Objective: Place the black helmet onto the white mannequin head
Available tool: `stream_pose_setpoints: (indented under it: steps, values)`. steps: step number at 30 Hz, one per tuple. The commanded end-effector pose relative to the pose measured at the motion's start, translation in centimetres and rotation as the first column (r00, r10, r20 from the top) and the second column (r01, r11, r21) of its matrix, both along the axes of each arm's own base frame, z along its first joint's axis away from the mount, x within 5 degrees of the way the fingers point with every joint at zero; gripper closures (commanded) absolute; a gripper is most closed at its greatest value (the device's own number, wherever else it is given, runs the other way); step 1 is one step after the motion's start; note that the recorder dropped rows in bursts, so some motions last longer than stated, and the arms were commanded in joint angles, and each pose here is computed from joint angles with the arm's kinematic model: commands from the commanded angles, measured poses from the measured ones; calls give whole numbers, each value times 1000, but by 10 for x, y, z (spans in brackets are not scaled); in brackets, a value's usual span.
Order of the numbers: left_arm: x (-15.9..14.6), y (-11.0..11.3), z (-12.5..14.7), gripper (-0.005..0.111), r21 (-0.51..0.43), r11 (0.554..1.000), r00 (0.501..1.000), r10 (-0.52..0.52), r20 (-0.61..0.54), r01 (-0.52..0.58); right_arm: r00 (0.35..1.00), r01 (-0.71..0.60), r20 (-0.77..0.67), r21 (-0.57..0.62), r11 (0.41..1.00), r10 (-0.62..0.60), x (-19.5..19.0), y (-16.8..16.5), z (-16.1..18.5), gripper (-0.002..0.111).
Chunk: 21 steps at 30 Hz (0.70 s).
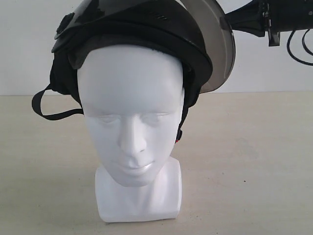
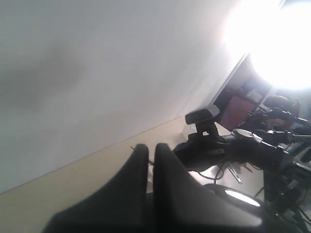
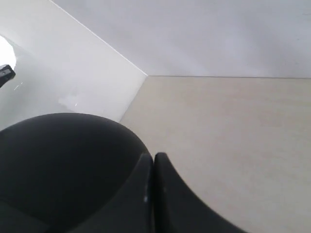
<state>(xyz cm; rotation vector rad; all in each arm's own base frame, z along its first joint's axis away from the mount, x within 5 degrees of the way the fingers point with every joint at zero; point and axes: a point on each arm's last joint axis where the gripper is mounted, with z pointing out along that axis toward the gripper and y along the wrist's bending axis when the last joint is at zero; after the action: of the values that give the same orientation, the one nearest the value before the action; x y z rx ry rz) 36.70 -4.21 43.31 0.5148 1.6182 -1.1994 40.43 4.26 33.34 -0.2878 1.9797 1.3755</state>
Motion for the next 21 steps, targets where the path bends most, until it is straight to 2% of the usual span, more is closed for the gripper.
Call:
stream_pose_setpoints:
  steps: [1, 7, 21]
  values:
    - [-1, -4, -5, 102, 22, 999, 999, -28, -18, 29, 1000, -12, -13, 28, 1000, 13, 7, 2, -5, 108]
    - [-1, -5, -11, 102, 21, 999, 999, -31, -40, 32, 996, -92, 3, 14, 996, 92, 7, 32, -14, 108]
    - [12, -5, -26, 102, 1, 999, 996, -33, -83, 34, 992, -121, -29, 36, 992, 122, 7, 47, -18, 108]
